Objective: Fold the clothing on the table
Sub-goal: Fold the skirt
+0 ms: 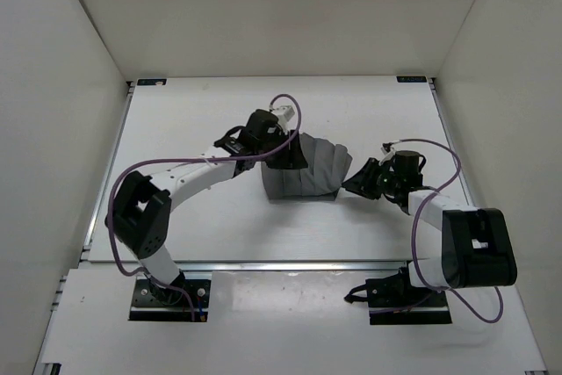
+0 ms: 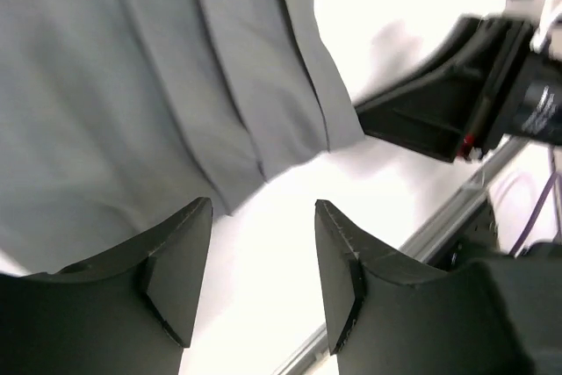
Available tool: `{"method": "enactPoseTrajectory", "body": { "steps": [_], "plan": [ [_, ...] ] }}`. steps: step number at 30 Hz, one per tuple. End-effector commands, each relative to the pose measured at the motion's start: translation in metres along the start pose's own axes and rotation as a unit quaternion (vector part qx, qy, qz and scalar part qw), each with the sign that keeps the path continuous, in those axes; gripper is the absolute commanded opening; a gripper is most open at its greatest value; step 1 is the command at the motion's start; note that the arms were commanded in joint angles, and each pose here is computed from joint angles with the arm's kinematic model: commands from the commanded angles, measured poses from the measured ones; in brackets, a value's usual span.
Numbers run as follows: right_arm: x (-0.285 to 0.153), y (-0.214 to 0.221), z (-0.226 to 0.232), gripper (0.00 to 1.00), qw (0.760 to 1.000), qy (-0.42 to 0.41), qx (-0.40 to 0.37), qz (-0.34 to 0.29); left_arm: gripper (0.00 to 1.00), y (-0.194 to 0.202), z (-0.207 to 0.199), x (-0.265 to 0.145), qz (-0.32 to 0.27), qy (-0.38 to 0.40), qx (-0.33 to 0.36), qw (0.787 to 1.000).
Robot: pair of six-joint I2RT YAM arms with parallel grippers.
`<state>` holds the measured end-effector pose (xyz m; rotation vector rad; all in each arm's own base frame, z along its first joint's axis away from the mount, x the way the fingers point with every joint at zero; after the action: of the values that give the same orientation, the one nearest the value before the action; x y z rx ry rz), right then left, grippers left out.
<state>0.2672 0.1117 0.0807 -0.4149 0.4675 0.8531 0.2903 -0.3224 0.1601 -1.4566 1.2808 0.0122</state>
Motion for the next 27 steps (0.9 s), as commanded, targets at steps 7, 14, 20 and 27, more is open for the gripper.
{"method": "enactPoseTrajectory", "body": {
  "steps": [7,14,20,27],
  "plan": [
    [-0.003,-0.011,0.043,0.01,0.994,-0.078,-0.075,-0.021,0.6,0.082,0.051,0.027,0.084,-0.041,-0.036,0.995],
    [0.014,-0.001,0.02,0.0,0.999,-0.012,-0.041,0.008,0.58,0.092,0.066,0.034,0.099,-0.054,-0.038,0.993],
    [-0.012,-0.023,0.013,0.0,0.995,0.052,-0.052,-0.069,0.6,0.039,0.052,-0.006,0.011,-0.008,-0.05,0.999],
    [-0.035,-0.031,0.037,0.02,0.992,0.018,-0.075,-0.097,0.99,-0.001,0.045,-0.084,-0.088,-0.001,-0.048,0.995]
  ]
}}
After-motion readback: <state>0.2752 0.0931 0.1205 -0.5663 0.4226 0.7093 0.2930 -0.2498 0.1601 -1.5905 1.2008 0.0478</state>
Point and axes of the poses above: each gripper's point midway between its finger pads, its own x axis out along the fingers, its own z axis along the line the jaws close on, y = z × x, the point moved 4 cm from there along -x, back along the fingers, and after that the axes turned 15 degrees about x, right-handed, at the moved point
